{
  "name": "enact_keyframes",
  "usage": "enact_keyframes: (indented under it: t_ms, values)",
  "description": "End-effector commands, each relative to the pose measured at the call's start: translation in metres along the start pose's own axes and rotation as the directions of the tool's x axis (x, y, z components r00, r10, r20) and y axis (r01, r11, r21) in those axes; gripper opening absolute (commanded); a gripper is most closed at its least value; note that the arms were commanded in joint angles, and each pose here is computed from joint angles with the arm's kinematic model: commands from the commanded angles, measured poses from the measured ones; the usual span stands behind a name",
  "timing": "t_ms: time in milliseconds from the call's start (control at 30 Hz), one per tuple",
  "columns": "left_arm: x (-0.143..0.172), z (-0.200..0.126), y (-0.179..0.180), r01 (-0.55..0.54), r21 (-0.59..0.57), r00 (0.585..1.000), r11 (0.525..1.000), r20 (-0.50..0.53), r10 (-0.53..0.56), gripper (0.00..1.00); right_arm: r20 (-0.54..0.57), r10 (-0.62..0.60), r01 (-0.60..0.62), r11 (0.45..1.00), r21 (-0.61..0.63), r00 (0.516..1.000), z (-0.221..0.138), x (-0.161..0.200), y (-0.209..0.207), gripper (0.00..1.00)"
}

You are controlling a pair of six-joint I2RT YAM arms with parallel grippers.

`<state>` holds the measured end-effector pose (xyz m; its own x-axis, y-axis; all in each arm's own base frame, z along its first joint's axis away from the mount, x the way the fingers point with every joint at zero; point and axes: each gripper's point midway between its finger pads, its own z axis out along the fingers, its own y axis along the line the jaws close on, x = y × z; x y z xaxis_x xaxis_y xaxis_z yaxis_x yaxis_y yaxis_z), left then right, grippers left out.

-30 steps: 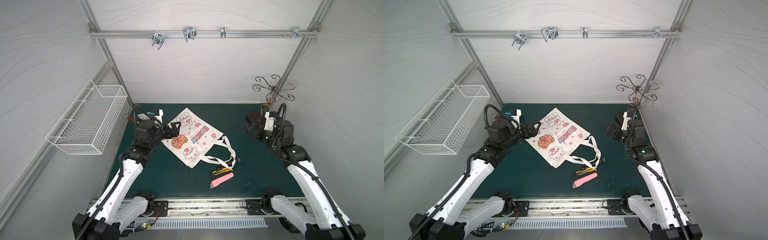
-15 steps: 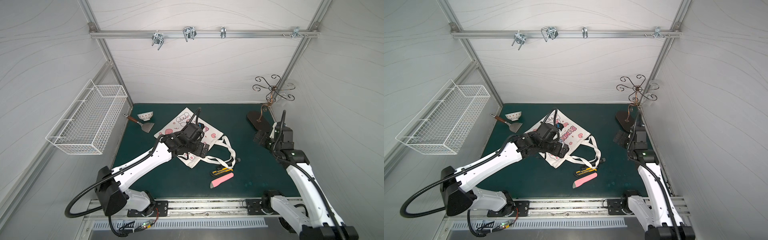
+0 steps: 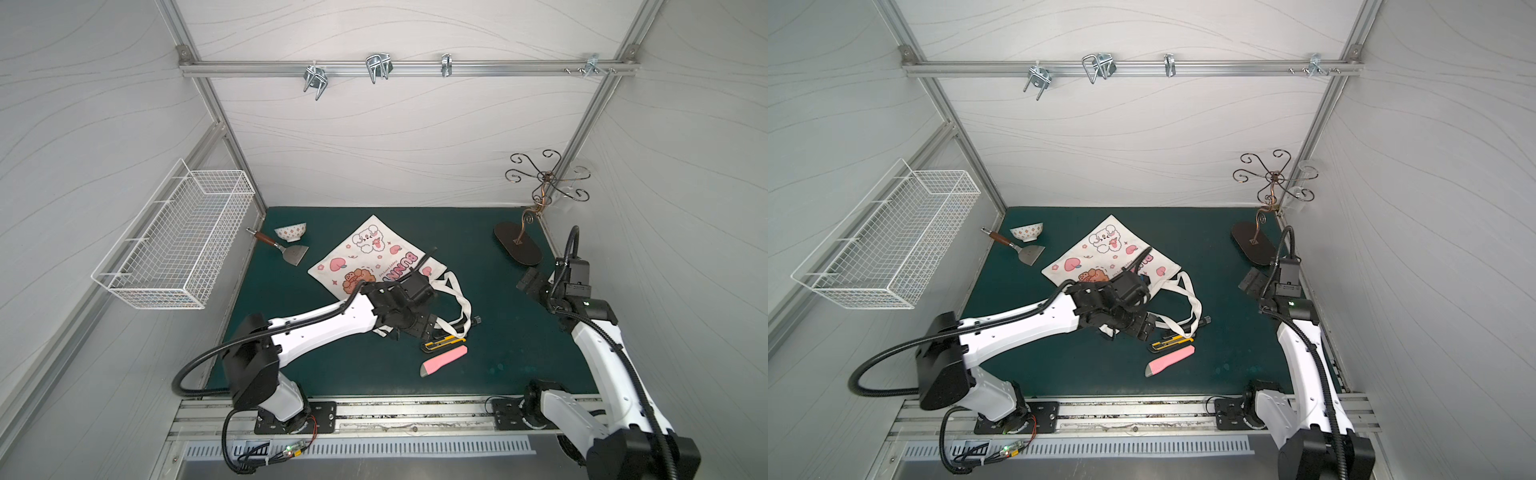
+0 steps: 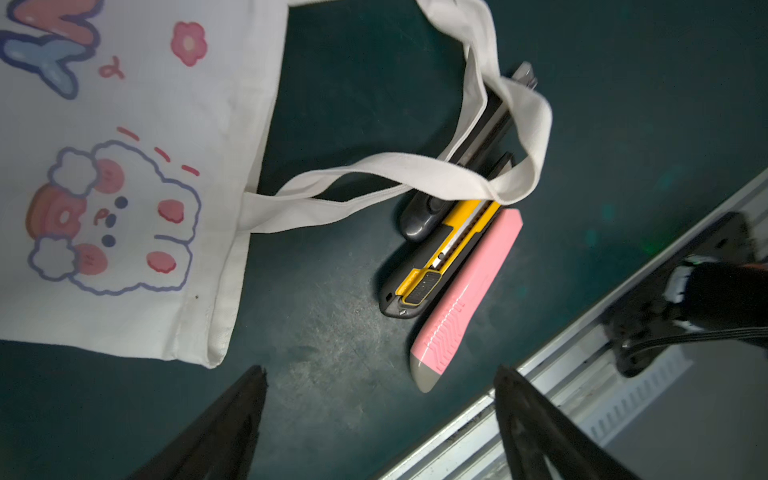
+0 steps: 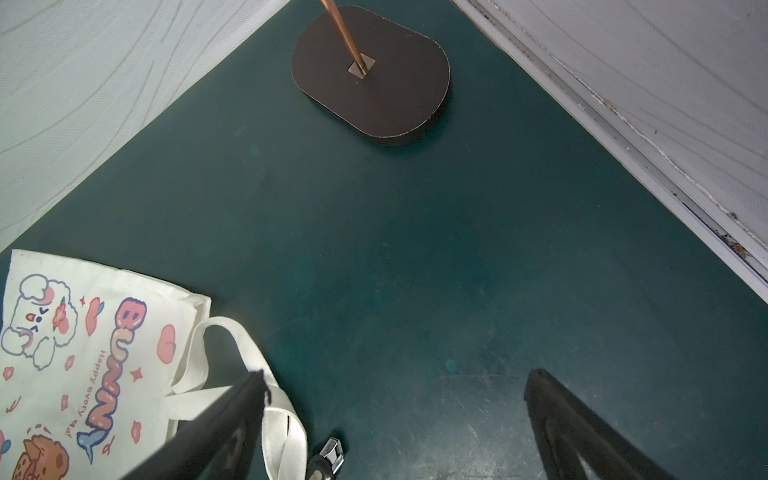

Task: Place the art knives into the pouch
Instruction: Open the pouch at the center of the board.

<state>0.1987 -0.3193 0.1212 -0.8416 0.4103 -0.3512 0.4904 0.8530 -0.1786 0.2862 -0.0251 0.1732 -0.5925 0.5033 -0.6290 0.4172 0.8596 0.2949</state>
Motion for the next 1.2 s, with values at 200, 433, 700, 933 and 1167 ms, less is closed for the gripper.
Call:
enact_keyframes:
  t_ms: [200,433,700,933,1167]
  values:
    - [0.015,0.024,-0.022,-0.130,-0.078,0.988,0.988,-0.091,0.123,0.83,0.017,0.004,-0.005,1.000,0.017,1.000,-0.006,-0.002,-0.005,0.99]
    - [0.018,0.019,-0.038,-0.220,-0.021,0.974,0.975,-0.060,0.218,0.84,0.013,0.021,-0.022,0.999,0.036,1.000,-0.004,-0.001,-0.010,0.99]
    - [0.013,0.019,-0.063,-0.309,0.013,0.950,0.951,-0.039,0.309,0.84,-0.039,0.107,-0.105,0.993,0.056,0.993,0.005,0.002,-0.025,0.99]
    - [-0.026,0.029,-0.092,-0.375,0.020,0.927,0.927,0.027,0.374,0.83,-0.095,0.184,-0.185,0.983,0.003,0.978,0.016,0.009,-0.032,0.99]
    - [-0.039,0.056,-0.112,-0.390,0.049,0.920,0.920,-0.014,0.391,0.82,-0.097,0.172,-0.176,0.984,-0.027,0.980,0.014,0.008,-0.027,0.99]
